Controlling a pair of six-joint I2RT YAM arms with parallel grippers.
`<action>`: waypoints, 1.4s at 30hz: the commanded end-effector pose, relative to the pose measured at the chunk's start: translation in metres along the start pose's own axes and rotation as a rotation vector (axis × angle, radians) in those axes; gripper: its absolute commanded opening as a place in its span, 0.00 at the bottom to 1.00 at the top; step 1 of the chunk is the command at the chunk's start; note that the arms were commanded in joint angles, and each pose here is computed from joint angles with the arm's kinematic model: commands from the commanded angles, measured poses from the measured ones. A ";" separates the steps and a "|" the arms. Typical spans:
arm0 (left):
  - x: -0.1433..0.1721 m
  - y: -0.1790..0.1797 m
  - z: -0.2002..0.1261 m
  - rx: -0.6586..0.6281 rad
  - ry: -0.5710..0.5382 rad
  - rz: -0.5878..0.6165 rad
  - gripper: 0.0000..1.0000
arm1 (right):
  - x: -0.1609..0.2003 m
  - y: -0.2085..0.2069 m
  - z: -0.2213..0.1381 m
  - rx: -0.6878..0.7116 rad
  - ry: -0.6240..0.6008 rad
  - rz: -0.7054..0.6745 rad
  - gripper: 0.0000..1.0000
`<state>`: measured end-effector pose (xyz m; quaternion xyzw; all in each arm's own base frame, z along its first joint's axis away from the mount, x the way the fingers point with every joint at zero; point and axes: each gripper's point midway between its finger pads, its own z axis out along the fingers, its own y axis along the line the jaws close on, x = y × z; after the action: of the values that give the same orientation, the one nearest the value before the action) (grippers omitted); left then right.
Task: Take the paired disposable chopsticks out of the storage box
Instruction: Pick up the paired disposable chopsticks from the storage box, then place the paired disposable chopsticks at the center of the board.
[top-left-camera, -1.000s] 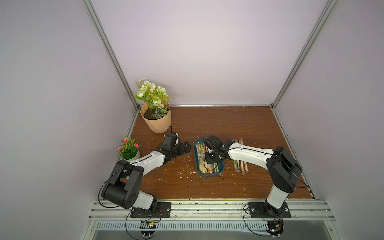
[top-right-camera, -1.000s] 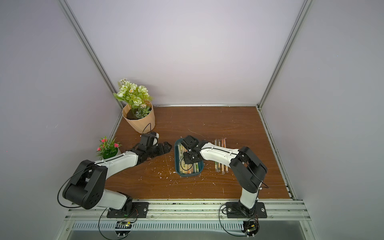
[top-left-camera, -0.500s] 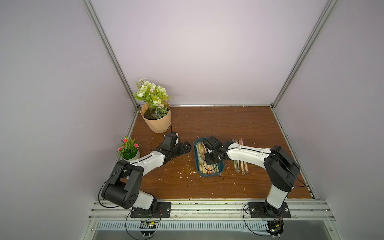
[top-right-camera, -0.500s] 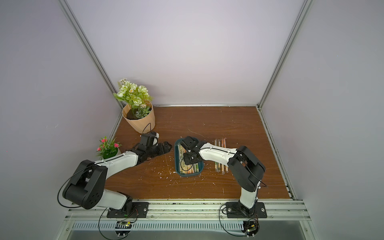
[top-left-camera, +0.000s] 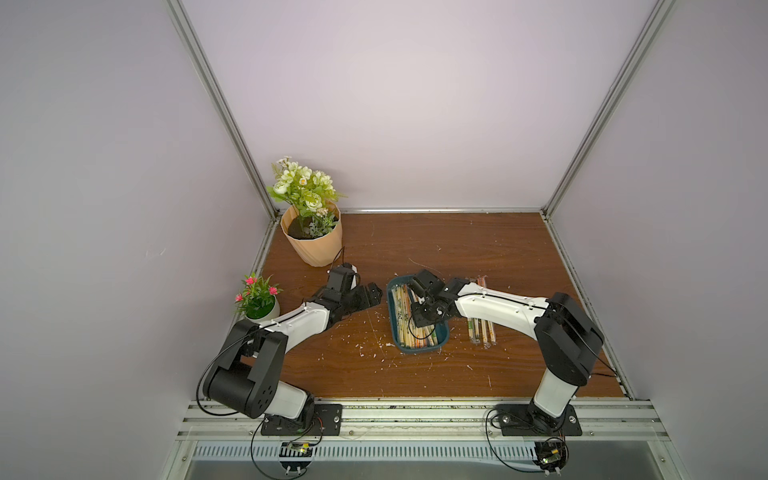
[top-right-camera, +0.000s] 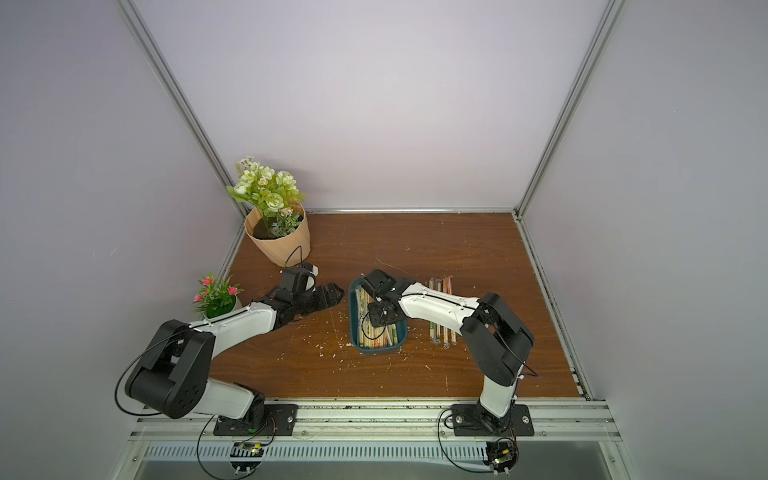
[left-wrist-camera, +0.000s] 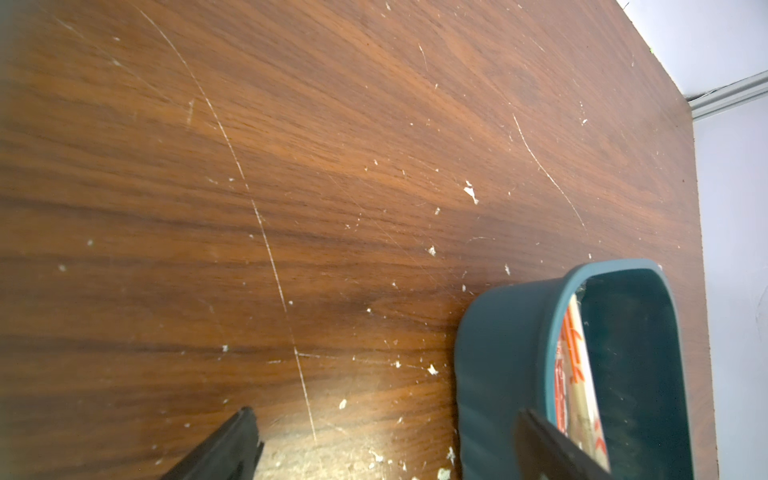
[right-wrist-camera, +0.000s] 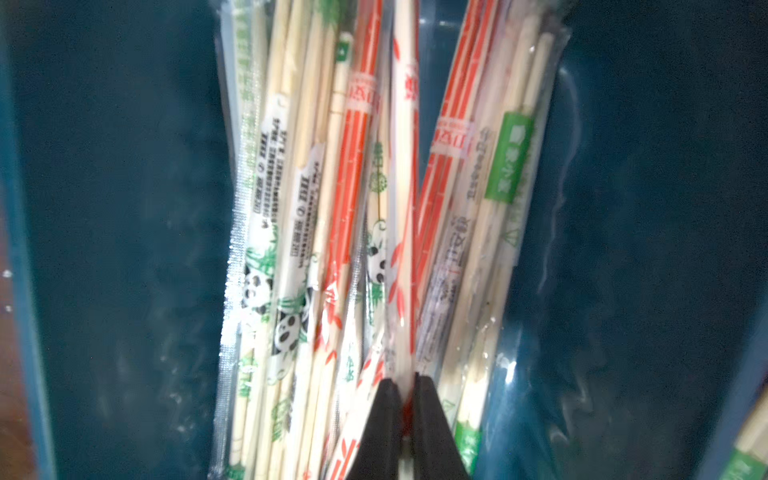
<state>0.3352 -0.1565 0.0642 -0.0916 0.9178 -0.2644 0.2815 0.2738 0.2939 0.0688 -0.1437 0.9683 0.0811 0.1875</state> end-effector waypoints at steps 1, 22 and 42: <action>-0.004 -0.001 -0.004 0.007 -0.011 0.003 0.98 | -0.024 -0.011 -0.029 0.009 -0.076 0.039 0.02; -0.005 -0.002 -0.008 0.002 -0.011 0.005 0.98 | -0.060 -0.106 -0.063 0.022 -0.210 0.237 0.03; -0.009 -0.005 -0.010 -0.002 -0.012 0.001 0.98 | -0.006 -0.130 0.000 0.103 -0.071 0.222 0.10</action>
<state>0.3300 -0.1547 0.0611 -0.0936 0.9227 -0.2590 0.2699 0.3130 0.1719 0.0551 -0.0157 0.9764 0.0610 0.2067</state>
